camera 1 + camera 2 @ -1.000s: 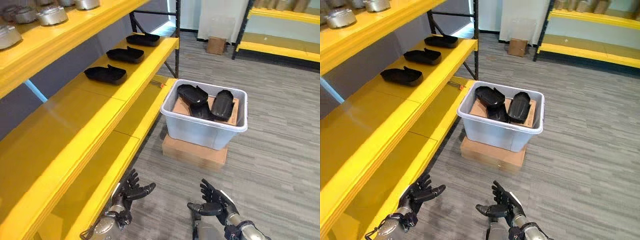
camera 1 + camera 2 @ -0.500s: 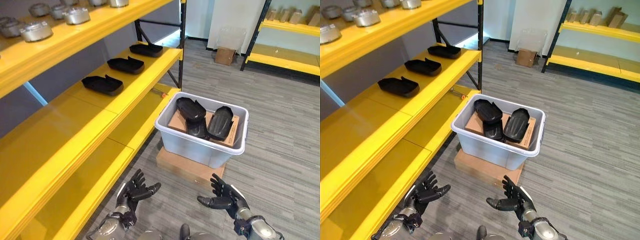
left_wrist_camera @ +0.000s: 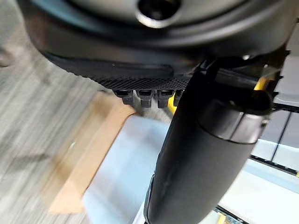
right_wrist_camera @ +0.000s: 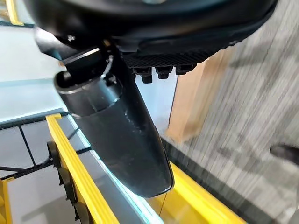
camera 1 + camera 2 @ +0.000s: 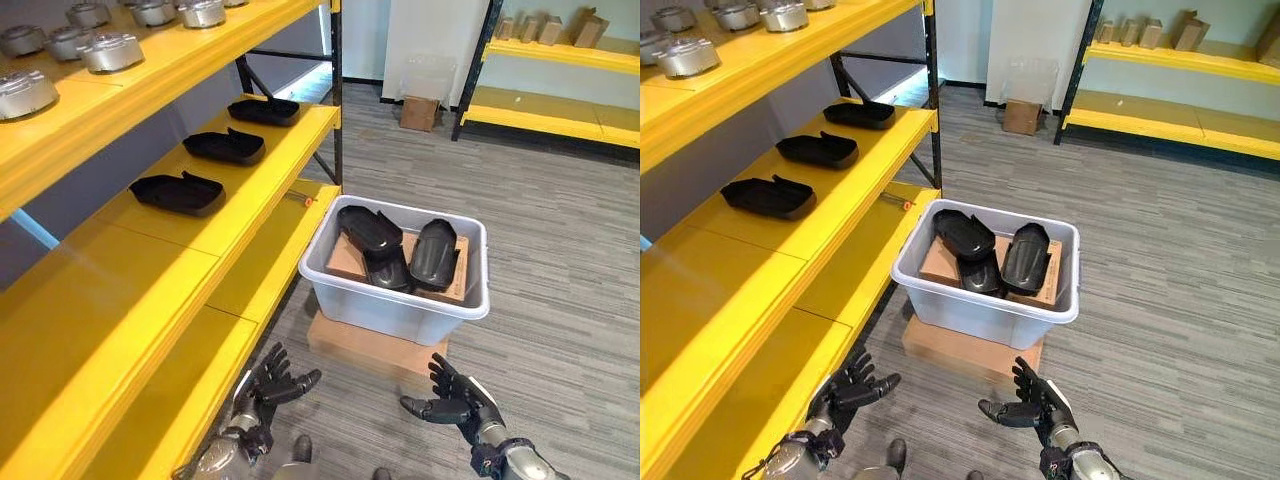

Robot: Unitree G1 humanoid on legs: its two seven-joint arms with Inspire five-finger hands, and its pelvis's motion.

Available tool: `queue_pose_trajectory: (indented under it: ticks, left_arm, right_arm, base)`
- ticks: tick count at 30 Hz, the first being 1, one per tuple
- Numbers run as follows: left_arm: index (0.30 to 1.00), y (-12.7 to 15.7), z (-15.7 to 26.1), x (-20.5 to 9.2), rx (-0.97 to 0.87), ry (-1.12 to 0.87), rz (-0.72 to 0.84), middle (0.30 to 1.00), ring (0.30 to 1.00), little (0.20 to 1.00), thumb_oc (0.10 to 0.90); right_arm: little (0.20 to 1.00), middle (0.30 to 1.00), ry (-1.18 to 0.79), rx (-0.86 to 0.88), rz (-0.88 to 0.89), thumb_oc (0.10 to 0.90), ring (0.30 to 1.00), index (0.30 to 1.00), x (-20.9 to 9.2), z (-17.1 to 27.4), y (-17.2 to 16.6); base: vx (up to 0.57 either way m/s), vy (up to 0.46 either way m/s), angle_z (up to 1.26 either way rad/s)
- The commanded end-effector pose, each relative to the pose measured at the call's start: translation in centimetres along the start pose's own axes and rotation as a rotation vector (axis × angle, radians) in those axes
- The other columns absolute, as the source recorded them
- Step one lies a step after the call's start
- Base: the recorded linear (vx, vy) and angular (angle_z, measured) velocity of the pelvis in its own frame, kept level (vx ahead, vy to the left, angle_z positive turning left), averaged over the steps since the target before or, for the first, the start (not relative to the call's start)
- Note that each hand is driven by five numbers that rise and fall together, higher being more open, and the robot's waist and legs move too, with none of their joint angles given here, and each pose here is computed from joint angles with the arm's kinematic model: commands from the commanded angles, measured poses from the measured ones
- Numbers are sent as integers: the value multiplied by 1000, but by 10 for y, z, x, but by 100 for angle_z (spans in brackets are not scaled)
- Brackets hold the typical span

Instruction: Move parts from the plastic box to the shelf.

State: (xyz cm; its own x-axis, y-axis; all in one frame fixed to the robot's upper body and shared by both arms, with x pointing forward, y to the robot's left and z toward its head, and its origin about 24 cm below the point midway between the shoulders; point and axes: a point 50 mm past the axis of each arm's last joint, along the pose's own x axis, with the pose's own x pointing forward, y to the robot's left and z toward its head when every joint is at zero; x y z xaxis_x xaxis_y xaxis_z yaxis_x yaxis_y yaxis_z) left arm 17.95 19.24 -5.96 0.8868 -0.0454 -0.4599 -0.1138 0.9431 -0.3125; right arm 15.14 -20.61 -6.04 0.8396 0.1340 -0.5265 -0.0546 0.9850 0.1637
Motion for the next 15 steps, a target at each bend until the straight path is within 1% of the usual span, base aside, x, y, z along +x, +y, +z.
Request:
queue_pose_trajectory:
  ticks: [1,11,15]
  left_arm:
    - [1000,-3,49,3,81,-215,-70,1000,1000,1000,900]
    - [1000,-8,48,5,69,-198,-97,1000,1000,1000,900]
    - [1000,-12,54,8,81,-215,-105,1000,1000,1000,900]
  right_arm:
    - [1000,1000,-196,-24,87,900,1000,1000,6,38,17]
    - [1000,1000,-232,-40,95,900,1000,1000,8,47,20]
    - [1000,1000,-253,-56,112,900,1000,1000,12,53,26]
  base:
    - [92,123,-26]
    - [63,86,-10]
    - [-37,141,-9]
